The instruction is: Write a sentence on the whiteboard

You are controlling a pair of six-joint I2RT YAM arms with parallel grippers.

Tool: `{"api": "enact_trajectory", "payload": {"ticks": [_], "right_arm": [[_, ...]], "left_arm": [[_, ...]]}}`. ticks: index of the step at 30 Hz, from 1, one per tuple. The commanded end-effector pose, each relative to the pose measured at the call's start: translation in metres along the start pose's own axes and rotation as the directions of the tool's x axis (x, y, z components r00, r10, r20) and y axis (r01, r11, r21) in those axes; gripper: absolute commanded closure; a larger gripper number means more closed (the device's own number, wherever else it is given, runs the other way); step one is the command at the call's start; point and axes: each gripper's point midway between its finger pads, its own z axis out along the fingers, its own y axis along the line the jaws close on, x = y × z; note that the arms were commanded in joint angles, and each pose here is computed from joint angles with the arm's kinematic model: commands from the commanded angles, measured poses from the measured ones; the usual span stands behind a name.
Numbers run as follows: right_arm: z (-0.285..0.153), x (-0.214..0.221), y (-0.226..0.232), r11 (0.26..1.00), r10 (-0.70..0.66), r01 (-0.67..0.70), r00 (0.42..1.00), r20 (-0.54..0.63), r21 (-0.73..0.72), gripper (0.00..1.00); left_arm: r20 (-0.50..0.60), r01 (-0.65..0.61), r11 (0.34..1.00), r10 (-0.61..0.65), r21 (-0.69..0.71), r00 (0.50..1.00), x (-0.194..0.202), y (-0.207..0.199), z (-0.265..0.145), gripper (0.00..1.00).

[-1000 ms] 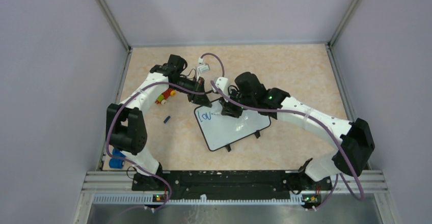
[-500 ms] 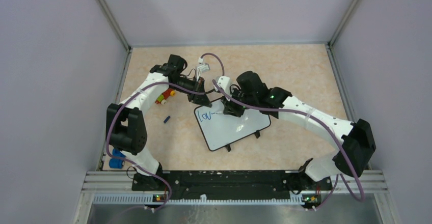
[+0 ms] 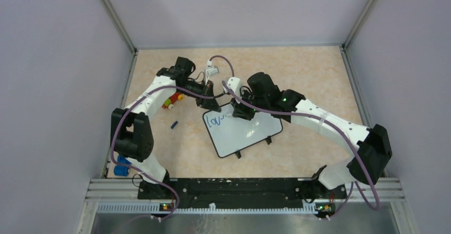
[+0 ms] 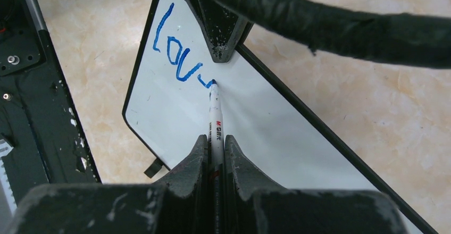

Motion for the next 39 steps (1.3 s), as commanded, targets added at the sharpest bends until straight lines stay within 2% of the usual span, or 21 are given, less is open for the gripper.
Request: {"api": "enact_trajectory", "payload": {"ticks": [1, 18, 39], "right_arm": [[-0.007, -0.029, -0.025, 0.996, -0.031, 0.024, 0.997, 0.071, 0.089, 1.00], [0.011, -0.015, -0.004, 0.999, -0.031, 0.030, 0.999, 0.027, 0.016, 1.00], [0.007, 0.009, 0.007, 1.000, -0.021, 0.021, 1.000, -0.007, 0.001, 1.00]], "left_arm": [[0.012, -0.035, 0.998, 0.035, 0.043, 0.999, -0.007, -0.011, 0.003, 1.00], [0.010, -0.037, 0.998, 0.036, 0.043, 0.999, -0.006, -0.012, 0.002, 1.00], [0.008, -0.034, 0.999, 0.034, 0.037, 0.999, -0.005, -0.010, 0.003, 1.00]]}}
